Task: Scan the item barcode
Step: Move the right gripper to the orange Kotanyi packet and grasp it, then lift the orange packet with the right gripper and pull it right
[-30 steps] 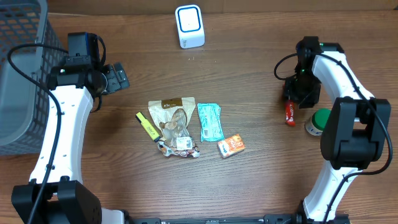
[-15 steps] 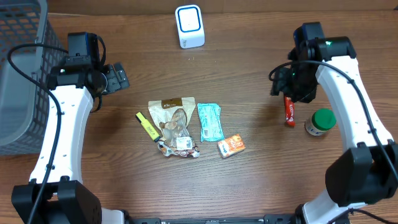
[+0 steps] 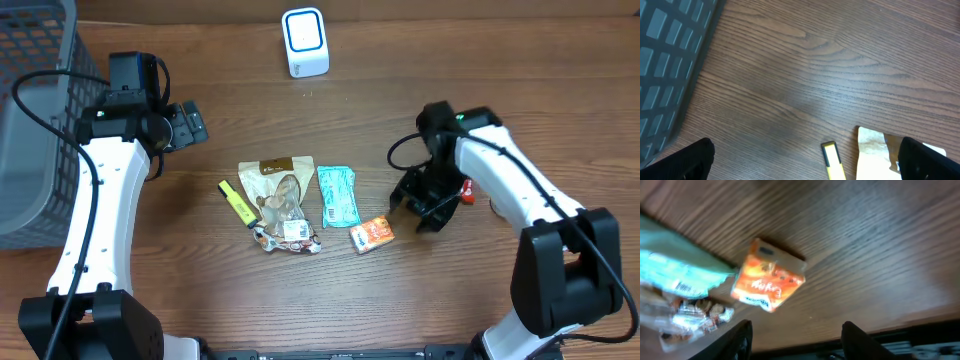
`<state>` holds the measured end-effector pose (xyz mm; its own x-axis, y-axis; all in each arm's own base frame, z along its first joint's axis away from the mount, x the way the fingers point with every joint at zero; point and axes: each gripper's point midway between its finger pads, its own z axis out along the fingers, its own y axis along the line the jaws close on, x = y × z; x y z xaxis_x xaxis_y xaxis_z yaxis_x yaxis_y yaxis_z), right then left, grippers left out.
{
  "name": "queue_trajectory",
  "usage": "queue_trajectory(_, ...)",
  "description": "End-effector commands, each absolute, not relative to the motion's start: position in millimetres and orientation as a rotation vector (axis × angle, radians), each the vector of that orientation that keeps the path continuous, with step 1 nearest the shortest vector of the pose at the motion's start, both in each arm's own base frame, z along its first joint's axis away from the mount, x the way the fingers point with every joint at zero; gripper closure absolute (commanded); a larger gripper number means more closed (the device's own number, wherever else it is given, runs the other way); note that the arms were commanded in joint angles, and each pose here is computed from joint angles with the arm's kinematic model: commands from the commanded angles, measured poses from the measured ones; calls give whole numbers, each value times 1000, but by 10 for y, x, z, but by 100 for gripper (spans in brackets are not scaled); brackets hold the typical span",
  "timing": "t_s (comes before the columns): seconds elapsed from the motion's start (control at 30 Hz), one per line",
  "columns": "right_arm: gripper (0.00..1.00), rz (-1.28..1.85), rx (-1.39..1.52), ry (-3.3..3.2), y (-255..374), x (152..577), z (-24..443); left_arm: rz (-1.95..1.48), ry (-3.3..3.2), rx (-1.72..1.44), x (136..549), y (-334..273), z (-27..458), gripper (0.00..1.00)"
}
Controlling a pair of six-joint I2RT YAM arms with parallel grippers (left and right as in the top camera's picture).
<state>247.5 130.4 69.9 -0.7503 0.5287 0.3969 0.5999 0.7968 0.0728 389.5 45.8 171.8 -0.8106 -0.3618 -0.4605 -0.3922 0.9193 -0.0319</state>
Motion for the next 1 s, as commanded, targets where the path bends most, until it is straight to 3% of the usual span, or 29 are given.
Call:
queue_trajectory(0.0, 42, -209, -1070, -2514, 1414, 2344, 579, 93, 2579, -558, 3908, 481, 1810, 0)
queue_trajectory(0.37, 40, -280, -1081, -2634, 1615, 2570, 466, 92, 2580, -553, 3910, 466, 1810, 0)
queue_trajectory(0.97, 38, -206, -1129, -2575, 1614, 2427, 477, 92, 2580, -552, 3910, 463, 1810, 0)
